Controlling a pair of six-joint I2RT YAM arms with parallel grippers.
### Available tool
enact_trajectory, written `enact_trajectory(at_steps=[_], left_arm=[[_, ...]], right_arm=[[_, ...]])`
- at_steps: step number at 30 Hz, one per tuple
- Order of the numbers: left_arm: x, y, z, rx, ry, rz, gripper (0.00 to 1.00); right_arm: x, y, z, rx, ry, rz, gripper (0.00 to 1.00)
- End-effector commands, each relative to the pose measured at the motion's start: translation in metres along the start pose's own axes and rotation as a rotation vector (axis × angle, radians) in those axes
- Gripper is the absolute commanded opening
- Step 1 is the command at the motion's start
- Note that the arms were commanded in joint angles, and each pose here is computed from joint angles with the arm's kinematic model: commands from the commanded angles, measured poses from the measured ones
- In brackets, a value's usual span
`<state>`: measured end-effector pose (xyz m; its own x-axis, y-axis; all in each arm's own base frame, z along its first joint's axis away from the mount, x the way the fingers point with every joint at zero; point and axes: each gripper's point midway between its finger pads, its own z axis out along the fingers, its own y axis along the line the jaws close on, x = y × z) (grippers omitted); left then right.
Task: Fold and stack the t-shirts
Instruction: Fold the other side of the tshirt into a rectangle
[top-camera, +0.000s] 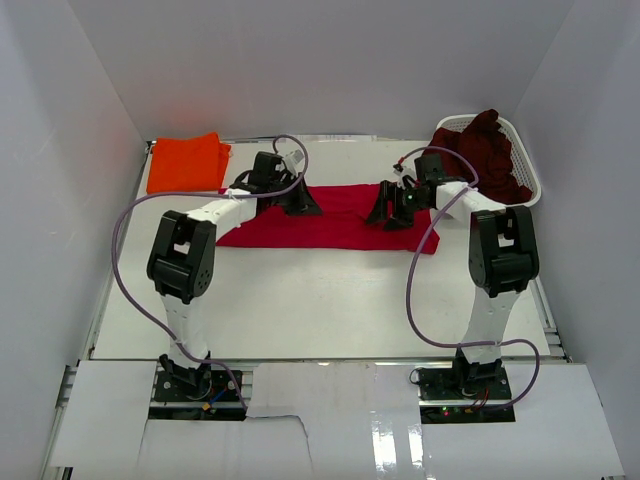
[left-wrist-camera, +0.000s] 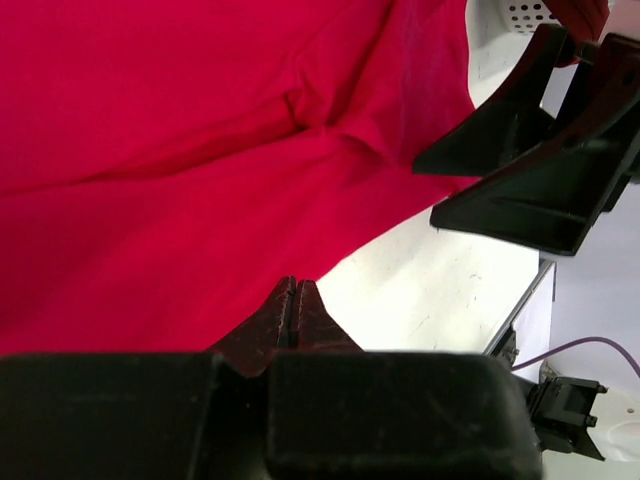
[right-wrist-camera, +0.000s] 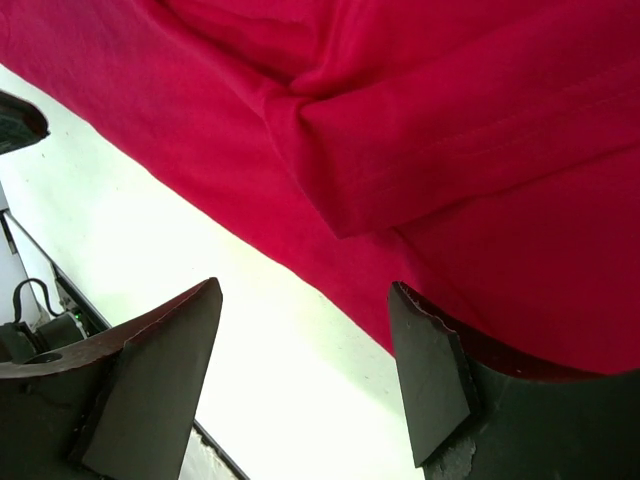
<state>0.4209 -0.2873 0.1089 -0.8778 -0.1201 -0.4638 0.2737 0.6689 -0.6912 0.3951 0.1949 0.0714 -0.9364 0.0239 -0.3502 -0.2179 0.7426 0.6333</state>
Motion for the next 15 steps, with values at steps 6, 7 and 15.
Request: enact_trajectory(at_steps=[6,7,15], left_arm=[[0.001,-0.009,0.026,0.056,0.034,0.020,0.00],[0.003,-0.008,0.029,0.056,0.041,0.017,0.00],[0.017,0.006,0.045,0.046,0.081,0.022,0.00]], right_arm=[[-0.016,0.017,0.011,-0.049,-0.030,-0.019,0.72],[-0.015,0.016,0.014,-0.051,-0.025,-0.008,0.71],[-0.023,0.014,0.028,-0.062,-0.028,0.003,0.68]])
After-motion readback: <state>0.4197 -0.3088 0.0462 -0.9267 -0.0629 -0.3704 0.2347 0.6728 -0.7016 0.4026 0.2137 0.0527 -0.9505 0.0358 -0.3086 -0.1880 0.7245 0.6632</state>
